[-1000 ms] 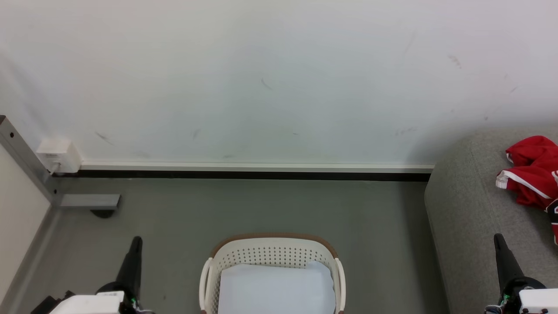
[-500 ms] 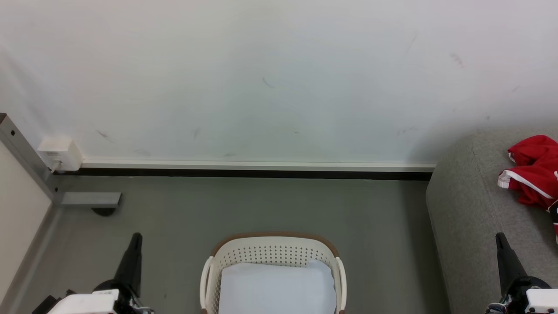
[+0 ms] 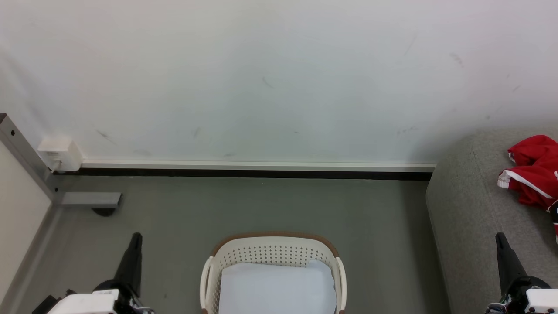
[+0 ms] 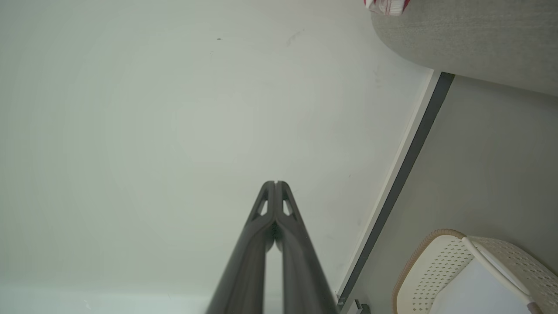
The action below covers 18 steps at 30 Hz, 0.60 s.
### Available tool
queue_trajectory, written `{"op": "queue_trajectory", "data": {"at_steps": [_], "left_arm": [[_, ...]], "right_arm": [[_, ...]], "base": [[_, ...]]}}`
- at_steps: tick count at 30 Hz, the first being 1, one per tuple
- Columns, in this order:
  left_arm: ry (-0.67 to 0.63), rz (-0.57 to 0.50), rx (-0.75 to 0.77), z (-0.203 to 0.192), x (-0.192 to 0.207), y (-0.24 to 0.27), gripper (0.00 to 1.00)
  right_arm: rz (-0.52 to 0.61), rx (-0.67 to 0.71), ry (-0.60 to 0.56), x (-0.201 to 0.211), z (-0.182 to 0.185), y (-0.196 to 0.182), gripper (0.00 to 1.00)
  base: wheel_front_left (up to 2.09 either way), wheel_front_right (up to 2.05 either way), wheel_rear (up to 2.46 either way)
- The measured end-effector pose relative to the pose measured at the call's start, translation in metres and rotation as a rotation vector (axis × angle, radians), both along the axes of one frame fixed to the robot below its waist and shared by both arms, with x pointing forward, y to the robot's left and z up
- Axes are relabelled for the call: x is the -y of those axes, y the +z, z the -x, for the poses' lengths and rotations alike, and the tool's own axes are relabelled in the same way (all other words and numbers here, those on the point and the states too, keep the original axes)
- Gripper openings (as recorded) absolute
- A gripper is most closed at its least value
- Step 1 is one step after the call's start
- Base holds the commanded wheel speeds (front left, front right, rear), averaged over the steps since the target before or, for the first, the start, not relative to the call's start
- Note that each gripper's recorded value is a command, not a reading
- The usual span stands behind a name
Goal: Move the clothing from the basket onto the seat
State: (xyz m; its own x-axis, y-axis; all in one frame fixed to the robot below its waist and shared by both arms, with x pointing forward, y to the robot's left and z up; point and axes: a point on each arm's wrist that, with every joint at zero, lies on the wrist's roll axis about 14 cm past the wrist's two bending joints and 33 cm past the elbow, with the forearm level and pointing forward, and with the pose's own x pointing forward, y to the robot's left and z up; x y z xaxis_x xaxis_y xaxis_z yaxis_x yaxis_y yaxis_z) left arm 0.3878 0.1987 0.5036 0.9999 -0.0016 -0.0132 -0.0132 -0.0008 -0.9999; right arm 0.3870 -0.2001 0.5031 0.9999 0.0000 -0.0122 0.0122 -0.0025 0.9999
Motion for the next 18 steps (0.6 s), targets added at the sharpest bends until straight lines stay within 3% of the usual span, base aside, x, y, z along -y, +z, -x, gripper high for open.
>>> {"op": "queue_trajectory", "data": {"at_steps": [18], "left_arm": [[0.0, 0.0, 0.0, 0.0, 0.0, 0.0001, 0.0]], "right_arm": [[0.0, 0.0, 0.0, 0.0, 0.0, 0.0, 0.0]], "base": [[0.0, 0.0, 0.0]]}}
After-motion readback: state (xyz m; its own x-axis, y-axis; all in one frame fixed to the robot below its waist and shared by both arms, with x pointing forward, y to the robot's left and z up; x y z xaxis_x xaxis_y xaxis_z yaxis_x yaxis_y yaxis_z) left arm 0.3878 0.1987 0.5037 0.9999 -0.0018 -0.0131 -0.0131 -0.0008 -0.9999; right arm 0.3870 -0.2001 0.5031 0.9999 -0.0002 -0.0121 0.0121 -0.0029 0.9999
